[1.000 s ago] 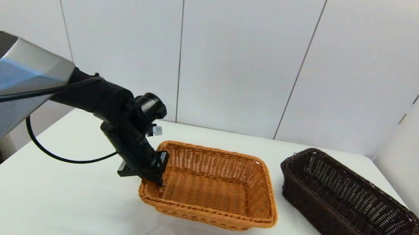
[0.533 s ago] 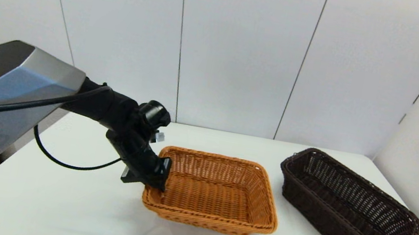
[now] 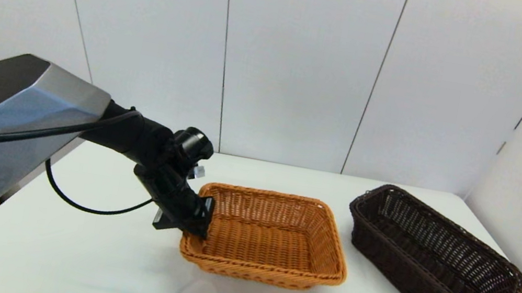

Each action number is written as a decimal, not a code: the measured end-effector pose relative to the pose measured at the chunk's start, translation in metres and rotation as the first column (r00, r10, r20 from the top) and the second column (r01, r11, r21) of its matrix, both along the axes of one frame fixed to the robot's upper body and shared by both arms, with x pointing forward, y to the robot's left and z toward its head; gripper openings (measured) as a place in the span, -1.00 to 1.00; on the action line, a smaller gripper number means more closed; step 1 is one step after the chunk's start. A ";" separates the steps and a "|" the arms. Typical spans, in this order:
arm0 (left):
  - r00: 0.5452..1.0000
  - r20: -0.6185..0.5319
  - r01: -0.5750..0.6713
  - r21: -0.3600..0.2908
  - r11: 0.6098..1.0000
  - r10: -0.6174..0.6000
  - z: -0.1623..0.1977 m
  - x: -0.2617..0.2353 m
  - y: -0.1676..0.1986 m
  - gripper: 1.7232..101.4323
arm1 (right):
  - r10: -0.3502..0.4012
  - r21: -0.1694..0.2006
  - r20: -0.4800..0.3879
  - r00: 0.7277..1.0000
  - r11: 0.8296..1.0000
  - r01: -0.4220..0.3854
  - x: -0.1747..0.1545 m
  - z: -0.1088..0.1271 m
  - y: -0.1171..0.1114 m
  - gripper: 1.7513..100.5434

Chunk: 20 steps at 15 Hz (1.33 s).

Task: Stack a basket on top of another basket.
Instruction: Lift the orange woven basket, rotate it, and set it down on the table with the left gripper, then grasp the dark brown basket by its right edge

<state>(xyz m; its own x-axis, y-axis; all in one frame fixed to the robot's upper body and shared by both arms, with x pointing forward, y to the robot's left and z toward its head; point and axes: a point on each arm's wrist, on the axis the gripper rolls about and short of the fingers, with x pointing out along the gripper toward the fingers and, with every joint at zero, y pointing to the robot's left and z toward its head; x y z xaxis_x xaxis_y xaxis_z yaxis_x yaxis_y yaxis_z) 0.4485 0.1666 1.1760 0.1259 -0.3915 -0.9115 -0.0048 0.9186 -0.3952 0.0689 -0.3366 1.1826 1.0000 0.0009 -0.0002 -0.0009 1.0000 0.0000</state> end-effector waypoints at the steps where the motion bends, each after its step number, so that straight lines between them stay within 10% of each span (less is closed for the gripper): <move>1: 1.000 0.000 -0.002 0.000 1.000 0.002 0.000 0.000 0.000 -0.74 | 0.000 0.000 0.000 1.000 1.000 0.000 0.000 0.000 0.000 0.94; 3: 1.000 0.000 -0.001 -0.001 1.000 0.001 0.001 0.000 0.000 -0.74 | 0.000 0.000 0.000 1.000 1.000 0.000 0.000 0.000 0.000 0.94; 12: 0.998 0.051 -0.023 -0.037 0.999 0.025 0.025 -0.002 0.012 0.38 | 0.000 0.000 0.000 1.000 1.000 0.000 0.000 0.000 0.000 0.94; 20: 0.918 0.378 -0.097 -0.078 0.992 0.119 0.176 -0.121 0.074 0.72 | 0.000 0.000 0.000 1.000 1.000 0.000 0.000 0.000 0.000 0.94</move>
<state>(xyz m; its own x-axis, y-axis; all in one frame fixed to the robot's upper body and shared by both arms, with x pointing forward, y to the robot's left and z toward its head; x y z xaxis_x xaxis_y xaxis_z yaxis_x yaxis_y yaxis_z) 0.3279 0.2401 1.3517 0.5041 -0.4050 -0.7628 0.0585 0.8972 -0.4378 0.0689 -0.3366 1.1826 1.0000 0.0011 -0.0002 -0.0011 1.0000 0.0000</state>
